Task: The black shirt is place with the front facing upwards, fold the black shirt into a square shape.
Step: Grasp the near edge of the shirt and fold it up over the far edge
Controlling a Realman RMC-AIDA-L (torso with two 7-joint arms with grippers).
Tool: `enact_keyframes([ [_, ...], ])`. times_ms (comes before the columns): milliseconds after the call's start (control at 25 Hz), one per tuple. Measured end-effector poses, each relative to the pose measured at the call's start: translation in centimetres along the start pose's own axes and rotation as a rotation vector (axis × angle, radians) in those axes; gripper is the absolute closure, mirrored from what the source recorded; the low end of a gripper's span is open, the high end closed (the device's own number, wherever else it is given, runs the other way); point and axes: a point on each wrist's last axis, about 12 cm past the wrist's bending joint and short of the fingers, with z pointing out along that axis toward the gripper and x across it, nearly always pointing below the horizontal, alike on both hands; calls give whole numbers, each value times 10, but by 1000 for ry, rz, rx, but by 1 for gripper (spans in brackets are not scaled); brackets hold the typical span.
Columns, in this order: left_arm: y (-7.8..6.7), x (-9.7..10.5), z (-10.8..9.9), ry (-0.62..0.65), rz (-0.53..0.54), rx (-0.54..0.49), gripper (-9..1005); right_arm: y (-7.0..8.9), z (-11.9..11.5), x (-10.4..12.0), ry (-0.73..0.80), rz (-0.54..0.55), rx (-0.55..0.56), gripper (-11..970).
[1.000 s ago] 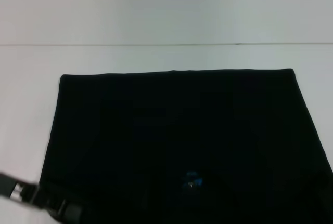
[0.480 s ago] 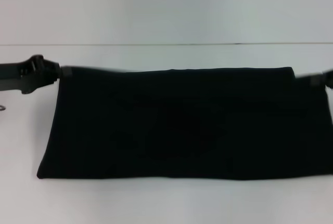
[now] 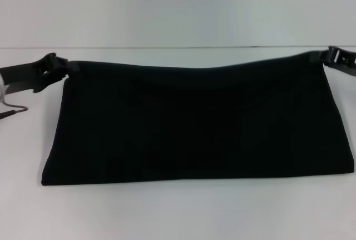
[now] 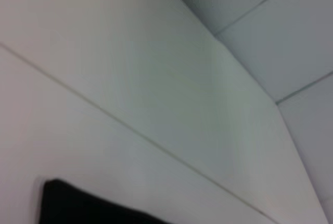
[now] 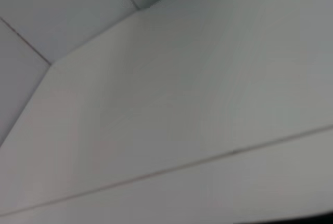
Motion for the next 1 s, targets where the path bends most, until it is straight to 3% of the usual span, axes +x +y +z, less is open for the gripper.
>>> enact_keyframes([
  [280, -6, -1, 17, -44, 38, -37, 950, 12, 21, -2, -45, -32, 50, 852],
  [520, -7, 11, 39, -84, 73, -124, 944, 18, 42, 14, -54, -89, 150, 838],
  [680, -3, 21, 54, -182, 79, -223, 941, 18, 50, 25, -106, -127, 185, 828],
  [840, -6, 29, 61, -234, 97, -217, 937, 13, 50, 30, -133, -124, 196, 819],
  [1000, -4, 33, 62, -233, 104, -206, 815, 7, 46, 34, -143, -103, 209, 661],
])
